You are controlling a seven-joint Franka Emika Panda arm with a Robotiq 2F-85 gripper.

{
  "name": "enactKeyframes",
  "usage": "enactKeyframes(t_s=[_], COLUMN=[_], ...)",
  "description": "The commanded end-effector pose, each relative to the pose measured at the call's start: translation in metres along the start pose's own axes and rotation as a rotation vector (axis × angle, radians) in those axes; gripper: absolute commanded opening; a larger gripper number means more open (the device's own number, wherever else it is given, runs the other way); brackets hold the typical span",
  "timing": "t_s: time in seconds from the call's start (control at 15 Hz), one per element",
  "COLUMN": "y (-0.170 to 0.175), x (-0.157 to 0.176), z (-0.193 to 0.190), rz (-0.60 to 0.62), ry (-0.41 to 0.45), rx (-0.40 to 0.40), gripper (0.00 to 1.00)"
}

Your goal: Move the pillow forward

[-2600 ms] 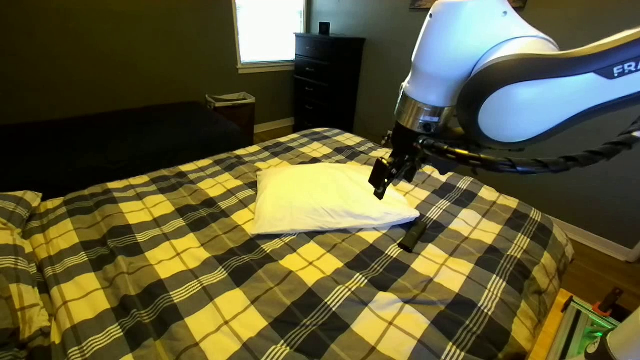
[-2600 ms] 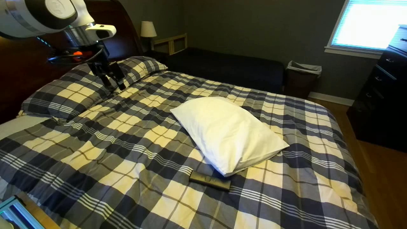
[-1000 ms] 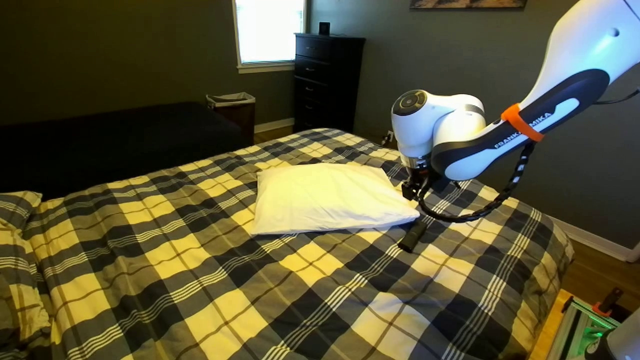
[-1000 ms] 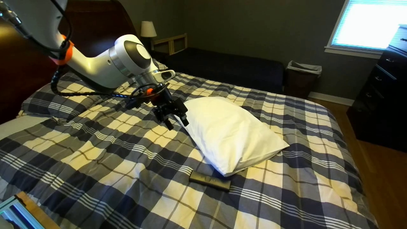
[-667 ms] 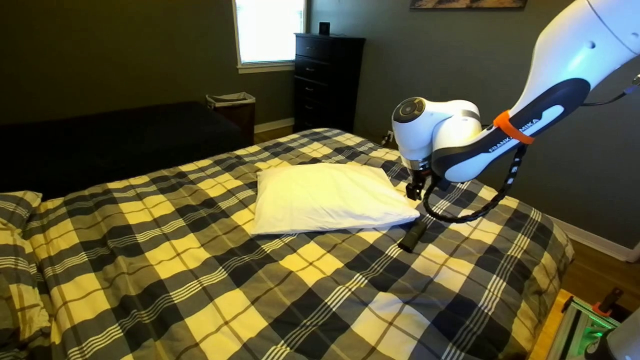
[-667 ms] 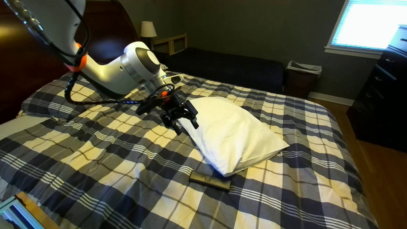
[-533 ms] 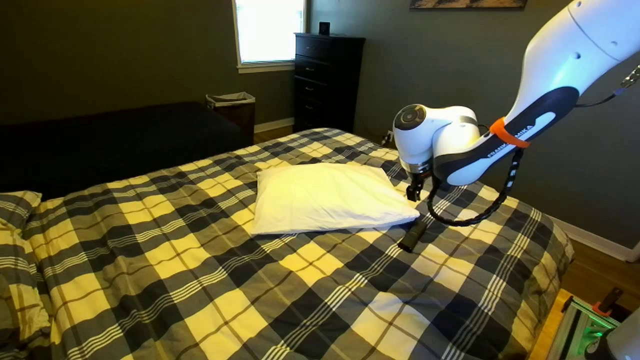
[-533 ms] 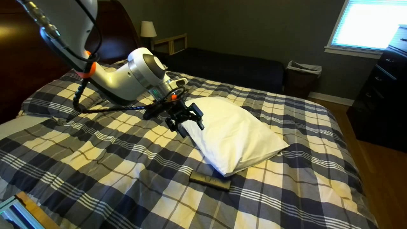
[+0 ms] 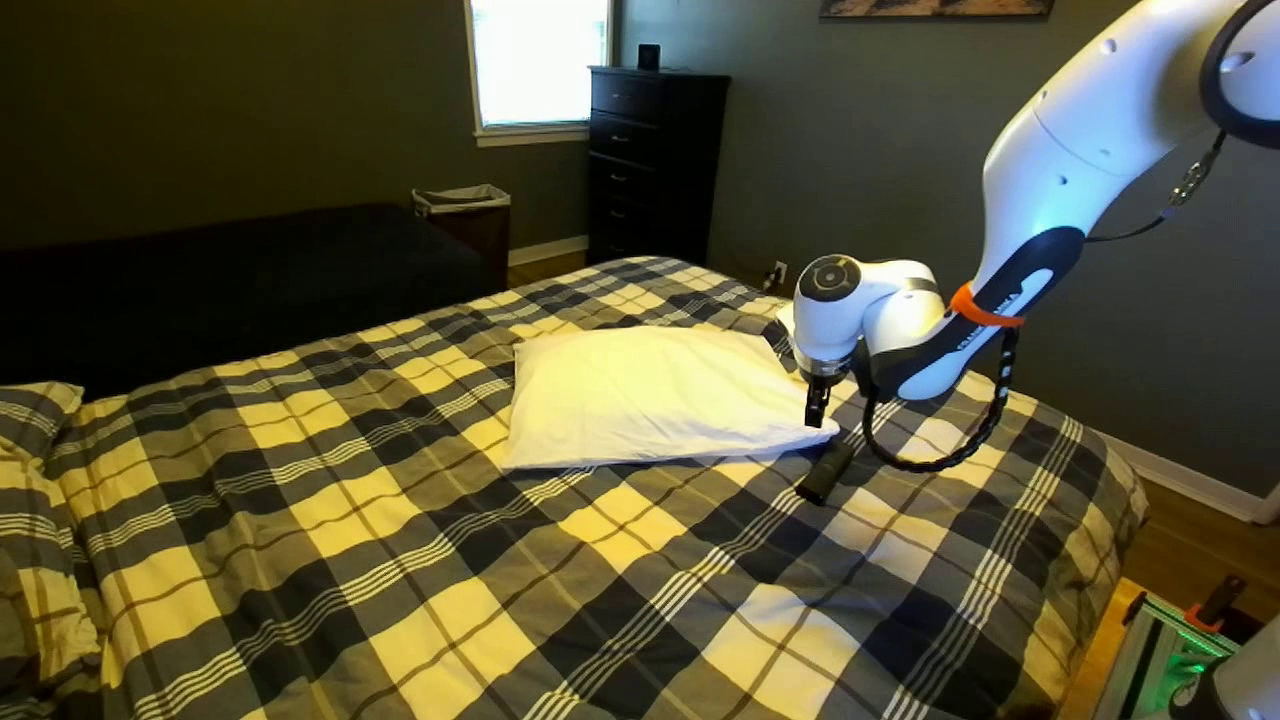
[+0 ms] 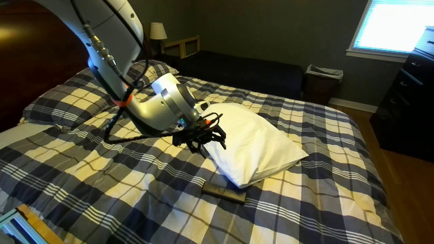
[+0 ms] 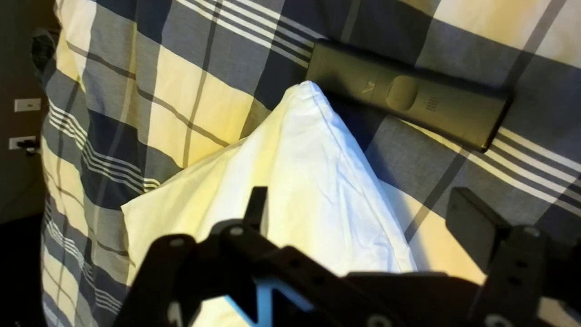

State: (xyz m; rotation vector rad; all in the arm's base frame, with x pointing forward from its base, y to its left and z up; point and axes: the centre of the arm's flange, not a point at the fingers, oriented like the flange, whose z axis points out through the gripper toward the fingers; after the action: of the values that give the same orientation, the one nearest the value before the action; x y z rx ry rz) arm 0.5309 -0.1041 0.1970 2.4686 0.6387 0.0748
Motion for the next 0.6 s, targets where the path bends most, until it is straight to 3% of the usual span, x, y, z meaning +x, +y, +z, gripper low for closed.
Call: enactKeyframes(t_s=[0.0, 0.27, 0.53], y=[0.007, 0.011, 0.017], x=[0.005, 0.004, 0.013], z=[0.048, 0.085, 0.107], rz=[-0.028, 0.003, 0.042], ry=[0.002, -0.015, 0.019], rx=[0.028, 0.040, 0.059], gripper=[1.00, 1.00, 1.00])
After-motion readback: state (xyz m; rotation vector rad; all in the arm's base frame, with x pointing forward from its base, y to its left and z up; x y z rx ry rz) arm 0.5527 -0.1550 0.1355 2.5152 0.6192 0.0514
